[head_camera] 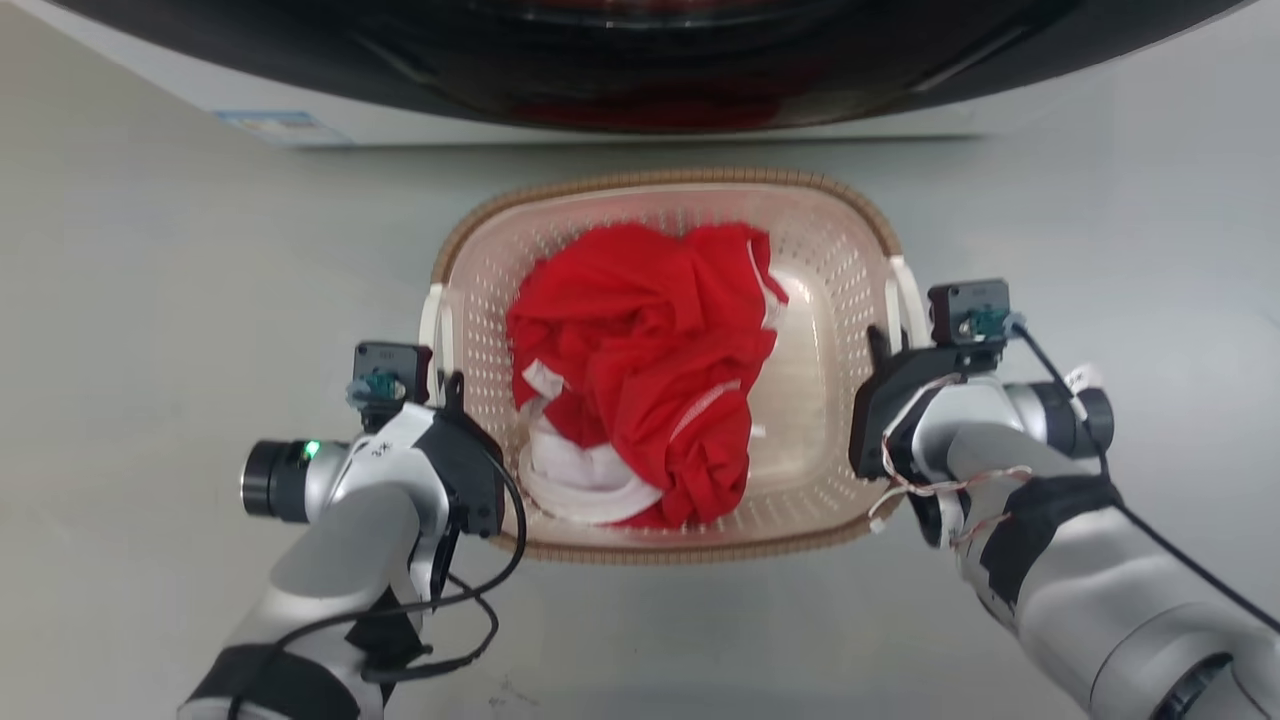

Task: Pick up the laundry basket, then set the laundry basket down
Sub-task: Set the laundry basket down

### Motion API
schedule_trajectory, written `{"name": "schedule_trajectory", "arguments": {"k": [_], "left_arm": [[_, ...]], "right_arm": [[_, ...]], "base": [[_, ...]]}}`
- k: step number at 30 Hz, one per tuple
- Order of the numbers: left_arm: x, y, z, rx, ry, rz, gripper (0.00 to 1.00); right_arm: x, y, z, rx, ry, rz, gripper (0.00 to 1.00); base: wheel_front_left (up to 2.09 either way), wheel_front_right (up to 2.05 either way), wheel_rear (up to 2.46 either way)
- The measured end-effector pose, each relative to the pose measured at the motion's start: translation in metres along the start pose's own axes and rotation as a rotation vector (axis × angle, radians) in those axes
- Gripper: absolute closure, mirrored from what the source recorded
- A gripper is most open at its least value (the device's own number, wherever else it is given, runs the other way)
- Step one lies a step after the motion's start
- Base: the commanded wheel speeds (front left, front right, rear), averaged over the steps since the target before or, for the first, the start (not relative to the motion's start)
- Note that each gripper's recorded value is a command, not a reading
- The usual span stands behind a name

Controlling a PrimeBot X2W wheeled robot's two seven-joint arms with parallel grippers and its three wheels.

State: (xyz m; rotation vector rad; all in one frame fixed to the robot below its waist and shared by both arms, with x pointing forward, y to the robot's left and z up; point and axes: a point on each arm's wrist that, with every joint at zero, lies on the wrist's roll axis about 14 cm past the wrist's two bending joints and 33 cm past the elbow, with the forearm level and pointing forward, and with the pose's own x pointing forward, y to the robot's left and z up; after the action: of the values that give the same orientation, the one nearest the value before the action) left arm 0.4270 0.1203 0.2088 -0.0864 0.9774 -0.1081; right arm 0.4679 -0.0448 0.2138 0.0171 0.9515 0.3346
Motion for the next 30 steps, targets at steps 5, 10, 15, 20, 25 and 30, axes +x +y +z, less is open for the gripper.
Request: {"name": "schedule_trajectory", "arguments": {"k": [5, 10, 15, 20, 25, 30], "left_arm": [[0.02, 0.005, 0.003, -0.005, 0.004, 0.004, 1.0], [0.039, 0.009, -0.001, -0.01, 0.007, 0.009, 1.0], [0.049, 0.014, -0.018, -0.012, 0.044, 0.017, 1.0], [0.054, 0.022, -0.015, -0.005, 0.024, 0.034, 1.0], [0.055, 0.027, -0.01, 0.007, 0.014, 0.046, 1.0], [0.056, 0.029, -0.007, 0.011, 0.007, 0.052, 1.0]], "right_arm": [[0.026, -0.005, 0.006, -0.02, -0.007, 0.005, 1.0], [0.049, -0.01, 0.001, -0.028, -0.001, 0.009, 1.0], [0.064, -0.009, -0.021, -0.022, 0.036, 0.016, 1.0], [0.073, -0.004, -0.026, -0.024, 0.028, 0.032, 1.0], [0.076, 0.0, -0.025, -0.023, 0.017, 0.044, 1.0], [0.077, 0.001, -0.021, -0.031, 0.005, 0.045, 0.94]], "base": [[0.0, 0.0, 0.0], [0.0, 0.0, 0.0], [0.0, 0.0, 0.0], [0.0, 0.0, 0.0], [0.0, 0.0, 0.0], [0.0, 0.0, 0.0]]}}
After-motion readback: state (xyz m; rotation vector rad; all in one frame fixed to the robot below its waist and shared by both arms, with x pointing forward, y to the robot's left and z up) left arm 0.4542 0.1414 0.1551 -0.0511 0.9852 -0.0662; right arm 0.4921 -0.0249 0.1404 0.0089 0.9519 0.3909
